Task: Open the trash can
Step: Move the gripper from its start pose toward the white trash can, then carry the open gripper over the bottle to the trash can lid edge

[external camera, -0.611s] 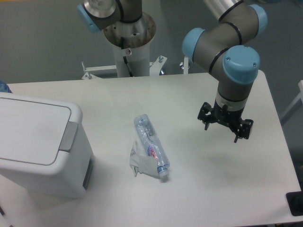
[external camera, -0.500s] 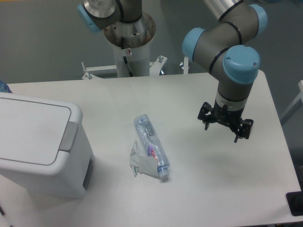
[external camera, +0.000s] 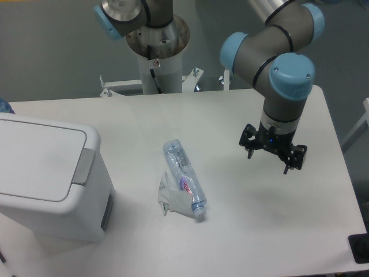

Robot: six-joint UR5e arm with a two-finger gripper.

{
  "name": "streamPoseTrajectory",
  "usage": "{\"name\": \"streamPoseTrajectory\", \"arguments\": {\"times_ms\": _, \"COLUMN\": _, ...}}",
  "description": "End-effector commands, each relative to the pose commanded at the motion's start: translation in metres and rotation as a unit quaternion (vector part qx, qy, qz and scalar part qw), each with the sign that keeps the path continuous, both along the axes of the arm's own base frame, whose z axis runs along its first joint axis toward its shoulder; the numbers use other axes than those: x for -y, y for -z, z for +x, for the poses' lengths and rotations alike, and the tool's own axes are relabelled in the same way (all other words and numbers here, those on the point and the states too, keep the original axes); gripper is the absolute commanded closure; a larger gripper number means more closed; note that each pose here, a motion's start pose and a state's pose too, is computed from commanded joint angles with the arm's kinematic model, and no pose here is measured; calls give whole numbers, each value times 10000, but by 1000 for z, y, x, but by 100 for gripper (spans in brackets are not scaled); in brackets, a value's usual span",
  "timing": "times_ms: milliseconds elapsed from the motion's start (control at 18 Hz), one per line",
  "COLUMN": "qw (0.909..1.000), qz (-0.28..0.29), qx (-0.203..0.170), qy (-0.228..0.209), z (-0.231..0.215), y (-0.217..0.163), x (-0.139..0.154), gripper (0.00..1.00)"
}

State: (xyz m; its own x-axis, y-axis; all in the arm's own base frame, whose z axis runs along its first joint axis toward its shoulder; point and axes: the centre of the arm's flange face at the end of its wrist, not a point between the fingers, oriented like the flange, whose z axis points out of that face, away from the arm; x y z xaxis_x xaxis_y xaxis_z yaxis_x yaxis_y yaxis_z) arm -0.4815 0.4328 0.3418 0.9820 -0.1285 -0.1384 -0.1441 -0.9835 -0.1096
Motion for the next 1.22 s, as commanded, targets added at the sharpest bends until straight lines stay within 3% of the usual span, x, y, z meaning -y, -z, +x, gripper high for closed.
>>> {"name": "streamPoseTrajectory", "arguments": {"times_ms": 167, "qw": 9985, "qz": 271, "qx": -7, "qy": -469, "z": 18, "y": -7, "x": -1, "gripper": 0}}
{"name": "streamPoseTrajectory", "arguments": {"times_ms": 333, "qw": 9977, "qz": 487, "qx": 40, "qy": -469, "z": 31, "y": -19, "x": -18, "gripper": 0}}
{"name": "streamPoseTrajectory", "arguments": {"times_ms": 444, "qw": 9942, "qz": 641, "qx": 50, "qy": -863, "z": 33, "y": -31, "x": -23, "gripper": 0}}
{"name": "streamPoseTrajectory", "arguments": {"times_ms": 611, "qw": 9829, "qz": 1049, "qx": 332, "qy": -1474, "z": 41, "y": -44, "x": -37, "gripper": 0}}
{"name": "streamPoseTrajectory", "arguments": {"times_ms": 833, "qw": 9589, "qz": 1837, "qx": 983, "qy": -1927, "z": 54, "y": -71, "x": -50, "gripper": 0}}
{"name": "streamPoseTrajectory", "arguments": {"times_ms": 944, "qw": 9530, "qz": 2041, "qx": 1055, "qy": -1978, "z": 66, "y": -90, "x": -54, "gripper": 0}}
{"name": "streamPoseTrajectory", "arguments": {"times_ms": 1111, "qw": 9511, "qz": 2235, "qx": 1146, "qy": -1798, "z": 95, "y": -111, "x": -68, "gripper": 0}}
{"name": "streamPoseTrajectory", "arguments": {"times_ms": 1222, "qw": 9435, "qz": 2370, "qx": 1320, "qy": -1901, "z": 109, "y": -122, "x": -73, "gripper": 0}}
